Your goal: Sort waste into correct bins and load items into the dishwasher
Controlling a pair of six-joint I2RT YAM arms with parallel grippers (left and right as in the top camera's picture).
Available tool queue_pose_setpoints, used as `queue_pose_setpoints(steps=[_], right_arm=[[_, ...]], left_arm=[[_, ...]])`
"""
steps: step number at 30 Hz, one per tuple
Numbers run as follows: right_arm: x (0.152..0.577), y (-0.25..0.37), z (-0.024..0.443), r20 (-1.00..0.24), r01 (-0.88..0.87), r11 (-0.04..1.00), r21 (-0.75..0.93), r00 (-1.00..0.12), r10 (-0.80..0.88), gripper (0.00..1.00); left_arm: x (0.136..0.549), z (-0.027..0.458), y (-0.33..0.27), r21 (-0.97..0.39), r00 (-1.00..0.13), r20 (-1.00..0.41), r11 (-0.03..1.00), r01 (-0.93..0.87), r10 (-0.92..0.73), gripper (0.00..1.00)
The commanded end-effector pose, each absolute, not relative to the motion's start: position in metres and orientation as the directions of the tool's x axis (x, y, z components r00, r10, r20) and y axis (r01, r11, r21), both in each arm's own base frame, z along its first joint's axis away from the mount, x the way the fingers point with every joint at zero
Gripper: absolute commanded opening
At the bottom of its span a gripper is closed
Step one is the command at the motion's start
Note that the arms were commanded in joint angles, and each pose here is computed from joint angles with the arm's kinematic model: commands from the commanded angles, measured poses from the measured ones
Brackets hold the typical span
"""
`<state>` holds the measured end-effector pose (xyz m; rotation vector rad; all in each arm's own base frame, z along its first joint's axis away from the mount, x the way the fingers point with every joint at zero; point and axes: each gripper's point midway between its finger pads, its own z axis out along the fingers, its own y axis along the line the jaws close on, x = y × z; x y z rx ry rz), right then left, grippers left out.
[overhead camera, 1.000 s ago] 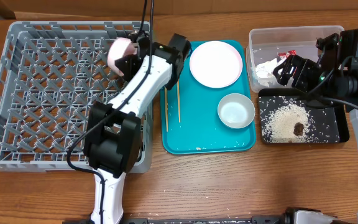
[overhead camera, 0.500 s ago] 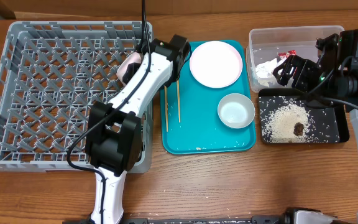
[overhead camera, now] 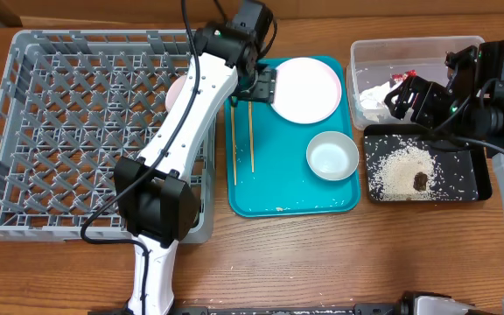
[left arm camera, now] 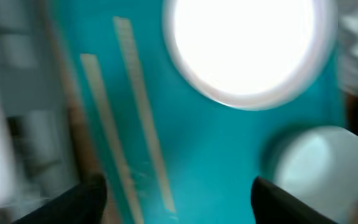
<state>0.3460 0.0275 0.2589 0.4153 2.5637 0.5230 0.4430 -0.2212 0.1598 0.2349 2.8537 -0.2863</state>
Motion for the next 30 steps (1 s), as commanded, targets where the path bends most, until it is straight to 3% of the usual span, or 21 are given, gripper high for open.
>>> queue_pose_setpoints(steps=[1, 8, 13, 30], right_arm=[[0.347, 0.028, 0.262, -0.415, 0.184, 0.884, 0.430, -0.829, 0.375, 1.00], [0.347, 0.028, 0.262, -0.414, 0.185, 0.884, 0.430, -0.830, 0.375, 1.00], [0.345, 0.028, 0.261, -0.408, 0.187, 0.884, 0.429, -0.833, 0.374, 1.00], [0.344, 0.028, 0.260, -0.401, 0.191, 0.883, 0.428, -0.836, 0.375, 1.00]], left_arm=[[0.406, 0.148, -0.279, -0.380, -0.968, -0.168, 0.894, 0.236, 0.185, 0.74], [0.394, 0.094, -0.316, -0.338, -0.984, -0.163, 0.932, 0.129, 0.077, 0.48], [0.388, 0.066, -0.316, -0.211, -0.977, -0.212, 0.976, 0.052, 0.007, 0.44], [0.368, 0.029, -0.318, -0.151, -0.975, -0.216, 0.985, 0.080, 0.046, 0.18]])
